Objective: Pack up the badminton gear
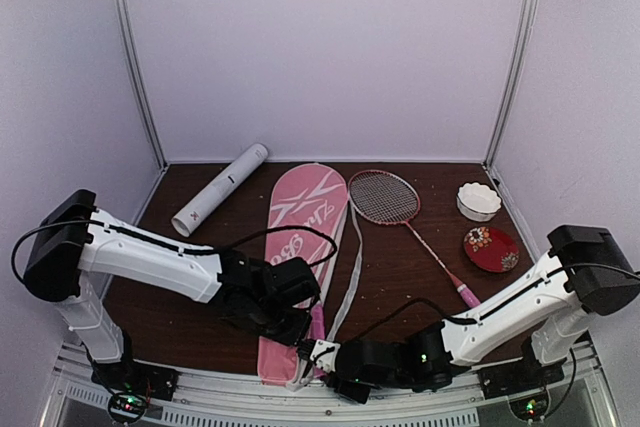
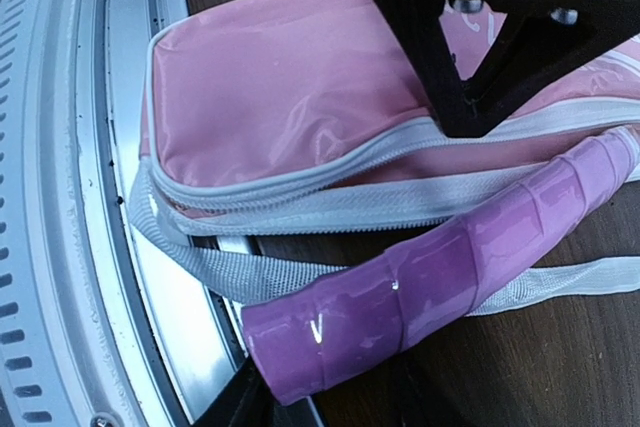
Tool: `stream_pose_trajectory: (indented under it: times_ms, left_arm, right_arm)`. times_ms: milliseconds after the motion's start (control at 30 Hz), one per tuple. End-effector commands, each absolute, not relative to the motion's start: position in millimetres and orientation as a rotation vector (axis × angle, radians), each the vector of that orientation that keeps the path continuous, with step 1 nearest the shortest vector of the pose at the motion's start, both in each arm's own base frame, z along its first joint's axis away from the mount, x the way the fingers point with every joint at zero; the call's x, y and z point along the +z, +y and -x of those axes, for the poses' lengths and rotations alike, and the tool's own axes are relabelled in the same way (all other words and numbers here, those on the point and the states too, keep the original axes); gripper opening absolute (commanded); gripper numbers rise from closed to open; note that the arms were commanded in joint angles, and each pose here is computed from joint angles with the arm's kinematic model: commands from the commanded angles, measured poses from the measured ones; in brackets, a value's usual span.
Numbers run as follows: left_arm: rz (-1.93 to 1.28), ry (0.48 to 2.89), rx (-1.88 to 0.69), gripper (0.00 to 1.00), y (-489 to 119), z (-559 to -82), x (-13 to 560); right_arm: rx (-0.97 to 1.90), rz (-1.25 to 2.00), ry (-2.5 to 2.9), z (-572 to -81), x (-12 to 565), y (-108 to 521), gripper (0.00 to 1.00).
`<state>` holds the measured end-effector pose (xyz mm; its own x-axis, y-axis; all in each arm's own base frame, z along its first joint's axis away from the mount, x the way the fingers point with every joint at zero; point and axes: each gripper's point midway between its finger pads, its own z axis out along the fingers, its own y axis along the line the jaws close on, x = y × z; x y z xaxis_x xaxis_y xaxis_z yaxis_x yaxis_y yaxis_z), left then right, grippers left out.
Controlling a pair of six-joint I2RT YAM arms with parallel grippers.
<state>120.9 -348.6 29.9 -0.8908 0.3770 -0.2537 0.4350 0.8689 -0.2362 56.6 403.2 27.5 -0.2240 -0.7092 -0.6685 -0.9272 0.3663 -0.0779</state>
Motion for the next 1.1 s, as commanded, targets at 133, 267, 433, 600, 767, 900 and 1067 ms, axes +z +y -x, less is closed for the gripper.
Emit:
stream_pose_trajectory:
  times_ms: [133,267,433,600,767,900,1067]
  left_arm:
    - [-0.642,2.728,-0.611,0.0,-357.5,-120.0,71.8]
    - [-0.665,2.681,-0.714,0.0,-360.8,-115.6,86.2]
    - [-0.708,2.656,-0.786,0.0,-364.0,-110.5,91.2]
    - [-0.748,2.637,-0.843,0.0,-367.3,-109.5,90.0]
    - [-0.776,2.625,-0.874,0.0,-367.8,-107.5,91.6]
    - [-0.789,2.603,-0.924,0.0,-372.0,-105.0,98.0]
    - [-0.772,2.572,-1.009,0.0,-376.7,-102.6,109.0]
  right_arm:
    - [0.522,1.34,1.914,-58.9,64.1,421.6,0.36]
    - [0.526,1.342,1.894,-58.9,69.0,425.6,0.34]
    - [0.541,1.314,1.87,-60.8,77.7,432.6,0.31]
    - [0.534,1.3,1.842,-63.6,84.9,439.2,0.22]
    - [0.557,1.276,1.798,-65.2,96.5,443.5,0.12]
    - [0.517,1.309,1.799,-66.0,88.9,452.4,0.06]
    - [0.522,1.315,1.789,-65.3,82.5,457.1,0.04]
